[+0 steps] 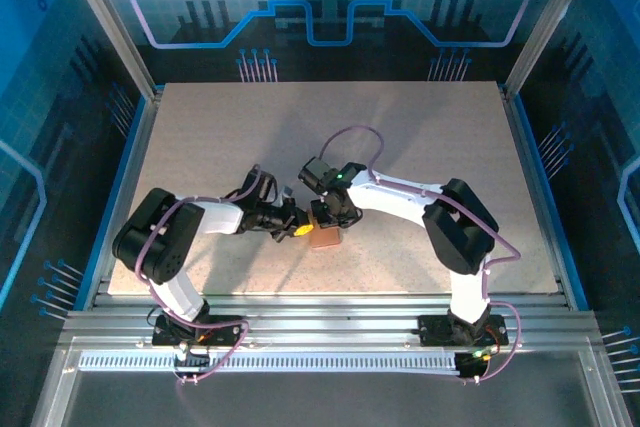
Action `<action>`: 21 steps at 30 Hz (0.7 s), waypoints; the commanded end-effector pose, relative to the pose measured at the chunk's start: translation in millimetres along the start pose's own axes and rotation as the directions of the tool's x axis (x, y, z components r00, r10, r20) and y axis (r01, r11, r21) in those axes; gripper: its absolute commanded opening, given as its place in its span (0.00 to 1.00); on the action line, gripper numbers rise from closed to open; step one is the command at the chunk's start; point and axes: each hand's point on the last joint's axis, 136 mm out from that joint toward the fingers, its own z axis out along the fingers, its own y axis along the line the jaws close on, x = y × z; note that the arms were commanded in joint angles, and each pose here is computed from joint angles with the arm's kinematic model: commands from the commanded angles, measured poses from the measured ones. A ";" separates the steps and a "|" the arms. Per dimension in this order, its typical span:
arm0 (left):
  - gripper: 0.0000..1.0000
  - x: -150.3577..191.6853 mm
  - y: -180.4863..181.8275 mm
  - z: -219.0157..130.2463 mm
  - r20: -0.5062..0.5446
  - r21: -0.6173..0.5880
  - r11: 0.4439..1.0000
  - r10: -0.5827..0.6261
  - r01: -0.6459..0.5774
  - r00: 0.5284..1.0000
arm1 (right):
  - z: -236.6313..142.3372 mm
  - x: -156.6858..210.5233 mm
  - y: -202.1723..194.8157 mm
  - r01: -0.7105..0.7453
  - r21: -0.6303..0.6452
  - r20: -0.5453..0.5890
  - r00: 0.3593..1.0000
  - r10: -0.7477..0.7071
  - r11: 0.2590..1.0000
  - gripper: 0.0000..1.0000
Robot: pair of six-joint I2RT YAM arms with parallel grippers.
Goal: Take the credit cards out of the card holder
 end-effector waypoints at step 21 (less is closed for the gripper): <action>0.02 -0.8 27.2 17.6 -0.019 -0.013 0.997 -0.072 0.071 0.997 | 12.5 -6.5 -2.0 0.025 0.016 -0.036 0.999 -0.024 1.000 0.37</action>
